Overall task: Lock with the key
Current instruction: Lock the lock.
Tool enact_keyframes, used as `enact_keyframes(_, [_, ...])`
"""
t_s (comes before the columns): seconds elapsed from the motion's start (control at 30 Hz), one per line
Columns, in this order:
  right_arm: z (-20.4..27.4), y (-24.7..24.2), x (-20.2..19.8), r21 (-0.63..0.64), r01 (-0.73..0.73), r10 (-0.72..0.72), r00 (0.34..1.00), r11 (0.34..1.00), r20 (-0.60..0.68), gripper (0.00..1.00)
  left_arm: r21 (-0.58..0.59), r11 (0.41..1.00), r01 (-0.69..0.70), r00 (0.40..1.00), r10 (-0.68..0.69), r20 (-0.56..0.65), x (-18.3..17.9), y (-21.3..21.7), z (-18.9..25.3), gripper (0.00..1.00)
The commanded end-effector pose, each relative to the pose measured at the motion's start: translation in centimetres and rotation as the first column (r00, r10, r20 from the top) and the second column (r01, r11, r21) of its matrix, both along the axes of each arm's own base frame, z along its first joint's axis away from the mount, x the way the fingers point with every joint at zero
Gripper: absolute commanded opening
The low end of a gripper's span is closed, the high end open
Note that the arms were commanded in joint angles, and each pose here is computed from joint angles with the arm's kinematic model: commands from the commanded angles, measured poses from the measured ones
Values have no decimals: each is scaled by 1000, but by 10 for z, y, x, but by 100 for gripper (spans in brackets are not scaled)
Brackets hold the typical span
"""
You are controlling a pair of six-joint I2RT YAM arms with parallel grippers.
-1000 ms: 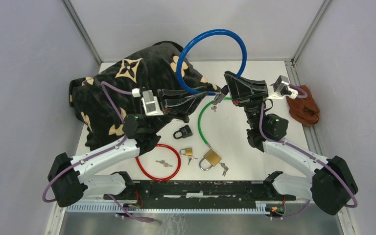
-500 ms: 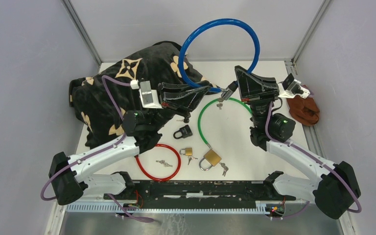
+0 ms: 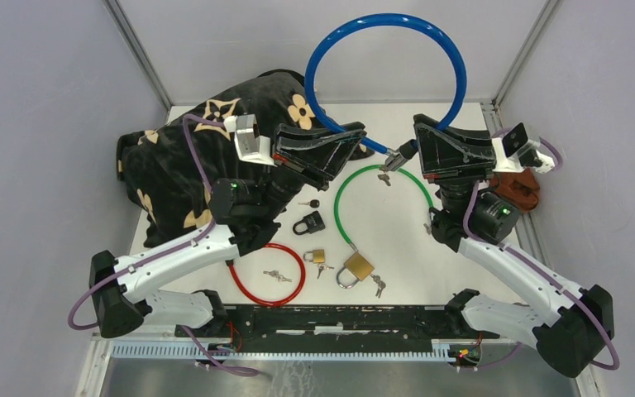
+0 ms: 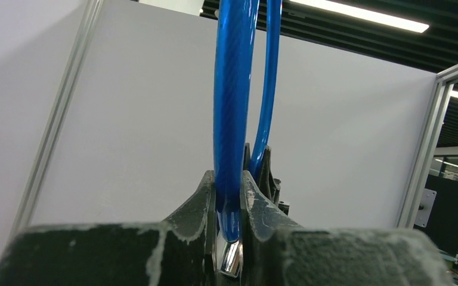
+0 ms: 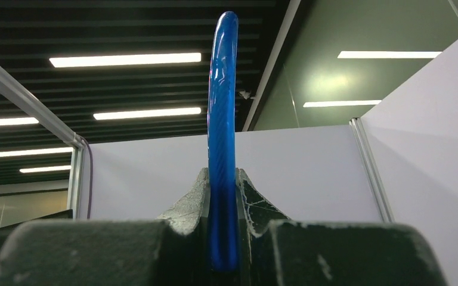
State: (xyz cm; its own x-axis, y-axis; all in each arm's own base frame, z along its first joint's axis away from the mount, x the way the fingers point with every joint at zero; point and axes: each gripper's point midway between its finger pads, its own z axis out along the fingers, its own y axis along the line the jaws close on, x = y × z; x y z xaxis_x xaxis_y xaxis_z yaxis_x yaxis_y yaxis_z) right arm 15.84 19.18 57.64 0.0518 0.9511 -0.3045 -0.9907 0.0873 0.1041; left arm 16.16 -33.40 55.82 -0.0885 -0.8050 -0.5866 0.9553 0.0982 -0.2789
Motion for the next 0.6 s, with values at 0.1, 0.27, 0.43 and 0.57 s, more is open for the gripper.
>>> enact_keyframes(0.1, [22, -63, -115, 232, -29, -82, 886, 972, 456, 0, 141, 984, 109, 993, -100, -65, -19, -53, -51, 2])
enact_keyframes(0.27, [18, -64, -106, 257, 50, -161, 888, 965, 430, 0, 159, 983, 90, 995, -84, -46, -19, -62, -57, 2])
enact_keyframes(0.43, [16, -62, -97, 267, 91, -198, 892, 959, 407, 0, 164, 976, 146, 987, -154, 38, -43, -72, -48, 2])
enact_keyframes(0.57, [14, -64, -99, 267, 86, -193, 894, 960, 404, 0, 190, 980, 52, 995, -66, 71, -29, -69, -51, 2])
